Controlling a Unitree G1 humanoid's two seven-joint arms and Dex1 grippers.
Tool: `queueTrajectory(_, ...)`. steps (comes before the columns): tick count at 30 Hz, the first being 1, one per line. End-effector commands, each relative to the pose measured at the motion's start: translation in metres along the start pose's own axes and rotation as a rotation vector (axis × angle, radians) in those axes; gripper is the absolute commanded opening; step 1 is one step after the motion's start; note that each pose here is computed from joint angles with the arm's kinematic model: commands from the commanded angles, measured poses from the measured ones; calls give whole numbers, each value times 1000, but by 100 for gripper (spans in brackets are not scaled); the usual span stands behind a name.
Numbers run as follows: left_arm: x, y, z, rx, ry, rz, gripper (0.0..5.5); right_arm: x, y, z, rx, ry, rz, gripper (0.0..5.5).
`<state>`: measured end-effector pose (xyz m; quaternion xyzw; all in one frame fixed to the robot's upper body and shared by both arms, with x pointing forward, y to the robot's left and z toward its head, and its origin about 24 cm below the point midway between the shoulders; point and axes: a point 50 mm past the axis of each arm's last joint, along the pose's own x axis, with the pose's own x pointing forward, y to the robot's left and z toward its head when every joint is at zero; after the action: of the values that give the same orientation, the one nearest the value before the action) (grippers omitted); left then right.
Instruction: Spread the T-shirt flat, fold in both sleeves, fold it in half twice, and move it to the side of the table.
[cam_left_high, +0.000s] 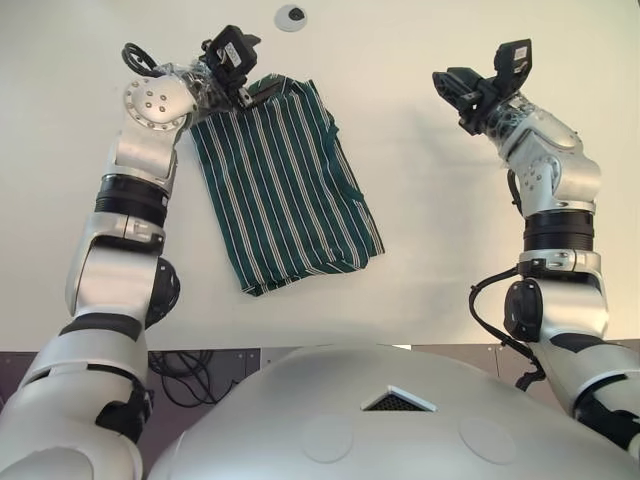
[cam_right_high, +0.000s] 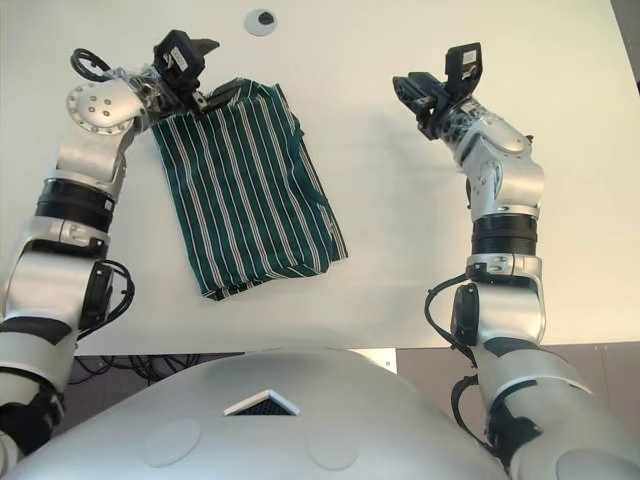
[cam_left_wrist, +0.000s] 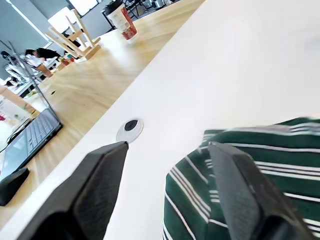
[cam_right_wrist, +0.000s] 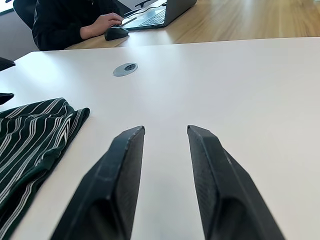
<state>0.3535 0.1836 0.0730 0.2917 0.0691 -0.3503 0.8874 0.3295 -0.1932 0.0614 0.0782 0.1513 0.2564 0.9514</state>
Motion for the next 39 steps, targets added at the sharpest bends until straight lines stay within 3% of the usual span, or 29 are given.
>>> queueTrajectory(1, 3, 0, -14, -4, 62, 0, 295, 9, 9, 4, -13, -8, 32, 155)
queueTrajectory(6, -2, 3, -31, -109, 142, 17, 295, 9, 13, -2, -16, 1, 35, 155)
queueTrajectory(13, -3, -4, -32, -126, 111, -73, 295, 10, 16, -2, -10, 1, 38, 155)
queueTrajectory(24, -6, -12, -45, -191, 192, -115, 295, 11, 21, -3, -15, 8, 49, 155)
queueTrajectory(39, -8, -12, -46, -174, 198, -136, 71, 8, 21, -12, -15, 32, 33, 155)
